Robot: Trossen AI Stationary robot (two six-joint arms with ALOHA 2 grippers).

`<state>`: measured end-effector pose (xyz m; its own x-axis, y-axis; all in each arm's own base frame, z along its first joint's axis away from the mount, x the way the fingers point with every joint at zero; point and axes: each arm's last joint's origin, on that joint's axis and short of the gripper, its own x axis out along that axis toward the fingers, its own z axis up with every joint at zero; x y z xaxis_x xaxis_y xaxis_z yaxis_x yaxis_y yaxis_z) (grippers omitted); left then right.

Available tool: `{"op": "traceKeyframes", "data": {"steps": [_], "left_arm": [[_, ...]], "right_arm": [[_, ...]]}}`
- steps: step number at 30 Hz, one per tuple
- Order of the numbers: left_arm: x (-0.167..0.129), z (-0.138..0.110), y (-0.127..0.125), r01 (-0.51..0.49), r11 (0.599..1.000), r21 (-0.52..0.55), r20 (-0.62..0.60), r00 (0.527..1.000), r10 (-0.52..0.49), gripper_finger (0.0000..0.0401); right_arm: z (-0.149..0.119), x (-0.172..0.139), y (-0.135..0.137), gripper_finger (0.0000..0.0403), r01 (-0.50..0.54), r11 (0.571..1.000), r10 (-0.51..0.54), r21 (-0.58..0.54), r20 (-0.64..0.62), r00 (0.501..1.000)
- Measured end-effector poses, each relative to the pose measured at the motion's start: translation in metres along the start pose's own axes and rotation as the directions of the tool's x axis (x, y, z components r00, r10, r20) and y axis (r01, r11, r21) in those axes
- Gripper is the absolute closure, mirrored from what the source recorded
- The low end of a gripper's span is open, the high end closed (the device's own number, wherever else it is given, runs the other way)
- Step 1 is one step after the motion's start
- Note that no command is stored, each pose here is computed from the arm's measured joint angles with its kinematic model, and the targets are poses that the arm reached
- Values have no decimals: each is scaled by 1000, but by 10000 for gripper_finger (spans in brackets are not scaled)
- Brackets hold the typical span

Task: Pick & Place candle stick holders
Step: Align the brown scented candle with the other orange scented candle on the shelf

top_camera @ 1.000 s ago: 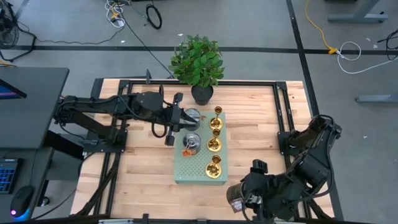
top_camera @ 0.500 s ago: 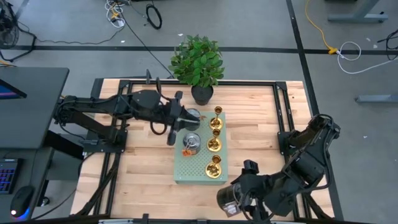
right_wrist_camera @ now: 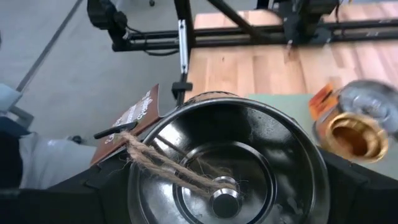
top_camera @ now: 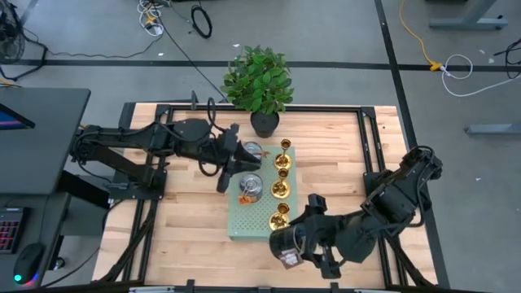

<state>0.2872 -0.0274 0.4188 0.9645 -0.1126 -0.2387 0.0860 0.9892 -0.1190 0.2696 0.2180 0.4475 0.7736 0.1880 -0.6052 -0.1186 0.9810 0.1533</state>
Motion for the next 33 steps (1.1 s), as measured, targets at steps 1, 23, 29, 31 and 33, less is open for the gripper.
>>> {"op": "traceKeyframes", "data": {"steps": [1,23,29,31,33], "left_arm": [[1,-1,-2,6,1000,13,-7,1000,-6,309],[13,-13,-42,116,993,7,-53,992,-115,3],[10,-16,-62,172,984,50,-60,984,-169,6],[9,-17,-66,174,983,61,-58,984,-170,5],[8,-18,-71,164,984,69,-59,985,-160,3]], "right_arm": [[1,0,-2,62,2,1000,-2,-9,7,1000],[27,-6,-26,62,66,994,-51,-91,164,985],[34,-5,-36,62,125,988,-104,-91,208,973],[38,-6,-39,62,130,987,-105,-94,235,966],[40,-6,-41,62,133,986,-104,-101,252,962]]}}
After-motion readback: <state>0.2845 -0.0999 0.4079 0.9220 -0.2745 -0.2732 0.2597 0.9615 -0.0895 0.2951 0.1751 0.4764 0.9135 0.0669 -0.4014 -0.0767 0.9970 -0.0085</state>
